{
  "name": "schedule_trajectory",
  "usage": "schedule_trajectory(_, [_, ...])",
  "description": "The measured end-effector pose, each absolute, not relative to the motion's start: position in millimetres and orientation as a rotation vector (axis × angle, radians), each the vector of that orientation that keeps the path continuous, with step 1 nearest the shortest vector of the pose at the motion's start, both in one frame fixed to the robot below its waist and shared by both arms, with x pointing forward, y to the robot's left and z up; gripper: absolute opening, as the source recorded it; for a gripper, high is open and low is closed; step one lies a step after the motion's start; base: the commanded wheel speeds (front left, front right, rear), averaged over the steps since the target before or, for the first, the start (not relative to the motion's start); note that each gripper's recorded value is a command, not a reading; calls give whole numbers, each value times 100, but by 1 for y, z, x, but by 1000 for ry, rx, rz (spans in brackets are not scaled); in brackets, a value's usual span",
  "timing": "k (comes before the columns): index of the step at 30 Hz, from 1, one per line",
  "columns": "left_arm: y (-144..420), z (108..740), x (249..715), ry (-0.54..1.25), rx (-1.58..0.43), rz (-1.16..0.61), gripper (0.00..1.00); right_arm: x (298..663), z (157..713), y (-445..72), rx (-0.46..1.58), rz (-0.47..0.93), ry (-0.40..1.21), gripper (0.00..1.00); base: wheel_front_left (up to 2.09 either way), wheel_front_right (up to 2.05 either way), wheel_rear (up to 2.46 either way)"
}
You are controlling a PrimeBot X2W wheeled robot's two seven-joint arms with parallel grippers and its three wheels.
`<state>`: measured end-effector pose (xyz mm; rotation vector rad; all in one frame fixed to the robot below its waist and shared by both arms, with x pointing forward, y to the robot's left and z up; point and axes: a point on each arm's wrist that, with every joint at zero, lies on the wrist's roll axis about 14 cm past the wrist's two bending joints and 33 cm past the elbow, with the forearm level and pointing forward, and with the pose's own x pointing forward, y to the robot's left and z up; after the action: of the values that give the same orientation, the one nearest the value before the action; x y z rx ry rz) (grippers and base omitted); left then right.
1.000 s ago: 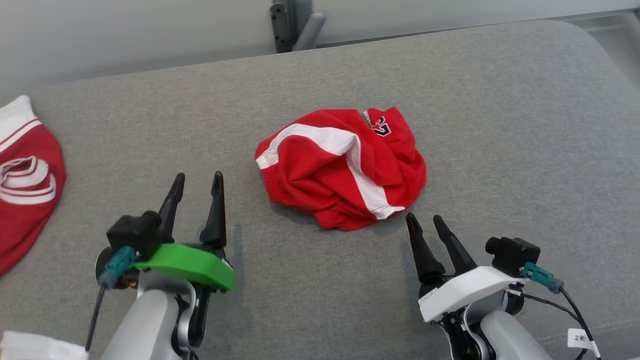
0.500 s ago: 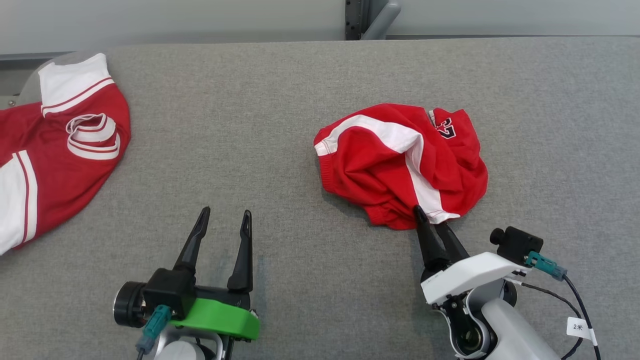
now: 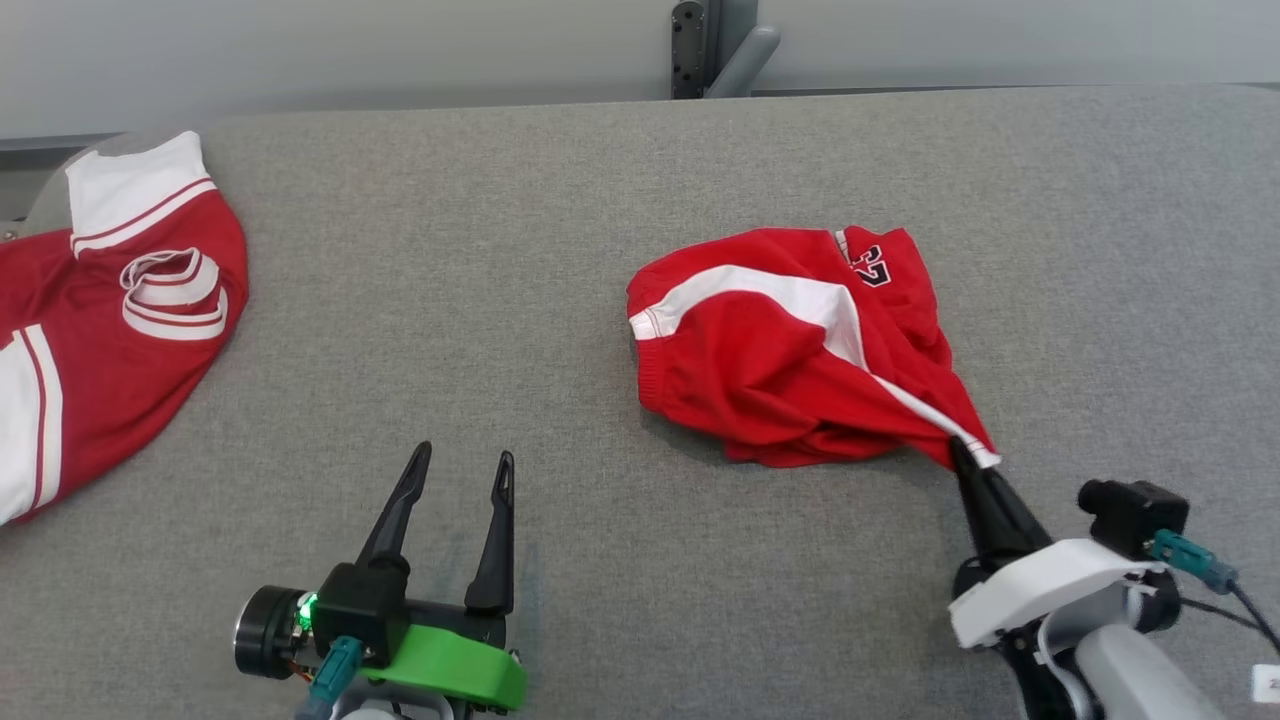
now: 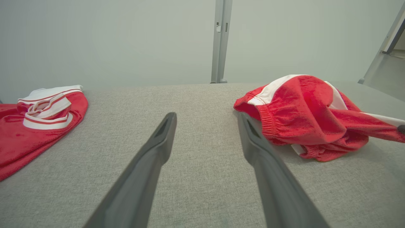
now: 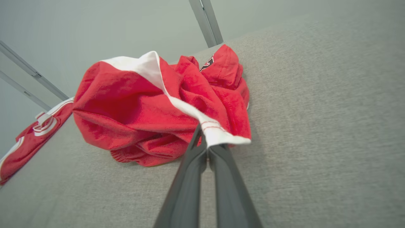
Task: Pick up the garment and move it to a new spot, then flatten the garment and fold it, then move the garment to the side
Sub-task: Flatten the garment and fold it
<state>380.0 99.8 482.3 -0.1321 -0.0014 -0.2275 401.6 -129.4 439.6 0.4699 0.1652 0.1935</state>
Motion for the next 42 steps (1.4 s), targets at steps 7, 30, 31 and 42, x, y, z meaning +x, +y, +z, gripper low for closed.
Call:
schedule_trajectory(7, [81, 481, 379, 6, -141, -292, 100, 403, 461, -208, 56, 216, 123, 0, 0, 0, 0])
schedule_trajectory(30, [61, 454, 377, 89, -128, -375, 100, 322, 365, -258, 75, 89, 487, 100, 0, 0, 0])
schedule_trajectory(31, [61, 453, 377, 91, -128, -377, 100, 321, 367, -256, 122, 72, 472, 100, 0, 0, 0])
schedule_trajectory(42, [46, 458, 382, 72, -116, -427, 100, 323, 411, -265, 481, -85, 284, 100, 0, 0, 0])
